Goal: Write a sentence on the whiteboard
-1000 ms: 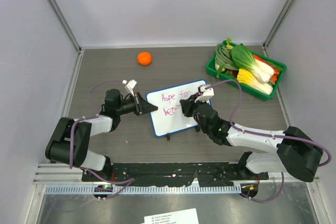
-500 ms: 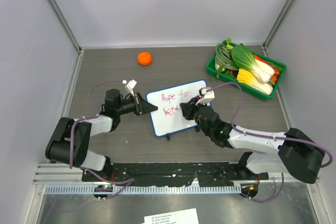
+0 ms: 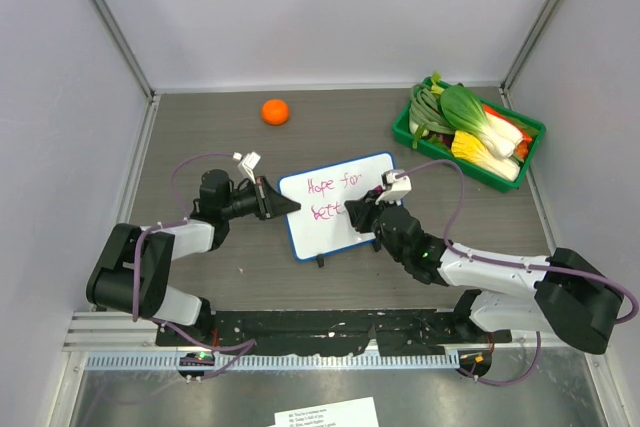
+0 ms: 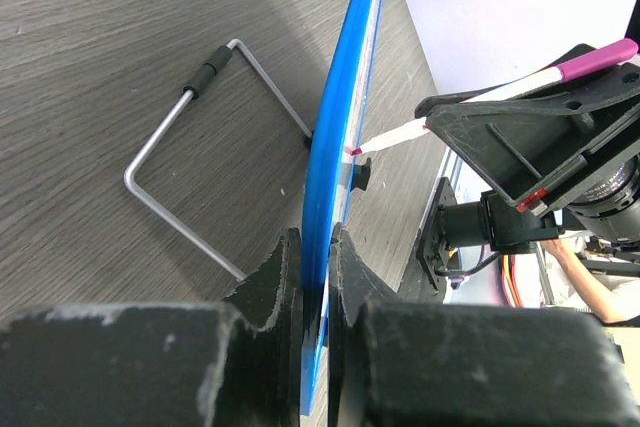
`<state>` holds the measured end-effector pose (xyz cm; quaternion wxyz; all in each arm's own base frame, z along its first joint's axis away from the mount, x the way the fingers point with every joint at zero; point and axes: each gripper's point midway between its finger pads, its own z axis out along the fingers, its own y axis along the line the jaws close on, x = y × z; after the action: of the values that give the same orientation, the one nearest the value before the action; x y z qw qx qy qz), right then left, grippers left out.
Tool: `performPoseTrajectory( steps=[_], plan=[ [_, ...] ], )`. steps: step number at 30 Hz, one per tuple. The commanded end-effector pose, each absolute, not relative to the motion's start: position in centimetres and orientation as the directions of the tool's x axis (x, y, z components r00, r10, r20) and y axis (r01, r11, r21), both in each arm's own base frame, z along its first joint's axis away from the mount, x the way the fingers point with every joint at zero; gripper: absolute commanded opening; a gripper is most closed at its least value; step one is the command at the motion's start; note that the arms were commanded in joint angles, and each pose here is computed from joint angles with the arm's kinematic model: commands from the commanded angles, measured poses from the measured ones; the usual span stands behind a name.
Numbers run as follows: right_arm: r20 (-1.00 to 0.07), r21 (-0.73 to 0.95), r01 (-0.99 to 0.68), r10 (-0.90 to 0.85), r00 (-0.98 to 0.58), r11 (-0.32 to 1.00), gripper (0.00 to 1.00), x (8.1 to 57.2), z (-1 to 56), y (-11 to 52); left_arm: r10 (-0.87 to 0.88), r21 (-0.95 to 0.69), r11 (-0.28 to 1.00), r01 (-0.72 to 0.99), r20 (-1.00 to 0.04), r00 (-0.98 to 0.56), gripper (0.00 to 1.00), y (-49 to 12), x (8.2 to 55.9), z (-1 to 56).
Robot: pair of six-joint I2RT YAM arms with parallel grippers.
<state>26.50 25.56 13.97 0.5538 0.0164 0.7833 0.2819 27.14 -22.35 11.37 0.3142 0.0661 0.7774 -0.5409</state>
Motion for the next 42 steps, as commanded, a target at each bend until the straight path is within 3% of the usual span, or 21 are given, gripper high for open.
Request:
performPoseTrajectory(
  steps=[1, 24, 42],
  plan=[
    [-0.861, 0.447, -0.261, 0.331, -0.387, 0.856, 0.01, 26.4, 13.5, 24.7, -0.211, -0.744, 0.578, 0.334, -0.532, -0.820, 0.00, -20.6, 27.1, 5.8],
    [-0.886, 0.449, -0.266, 0.387, -0.254, 0.853, 0.01, 28.1, 19.7, 24.1, -0.209, -0.745, 0.577, 0.335, -0.531, -0.821, 0.00, -20.7, 27.0, 5.8],
    [-0.868, 0.472, -0.309, 0.374, -0.326, 0.826, 0.01, 28.4, 17.7, 25.4, -0.208, -0.742, 0.578, 0.340, -0.537, -0.818, 0.00, -20.7, 27.1, 5.9]
  ],
)
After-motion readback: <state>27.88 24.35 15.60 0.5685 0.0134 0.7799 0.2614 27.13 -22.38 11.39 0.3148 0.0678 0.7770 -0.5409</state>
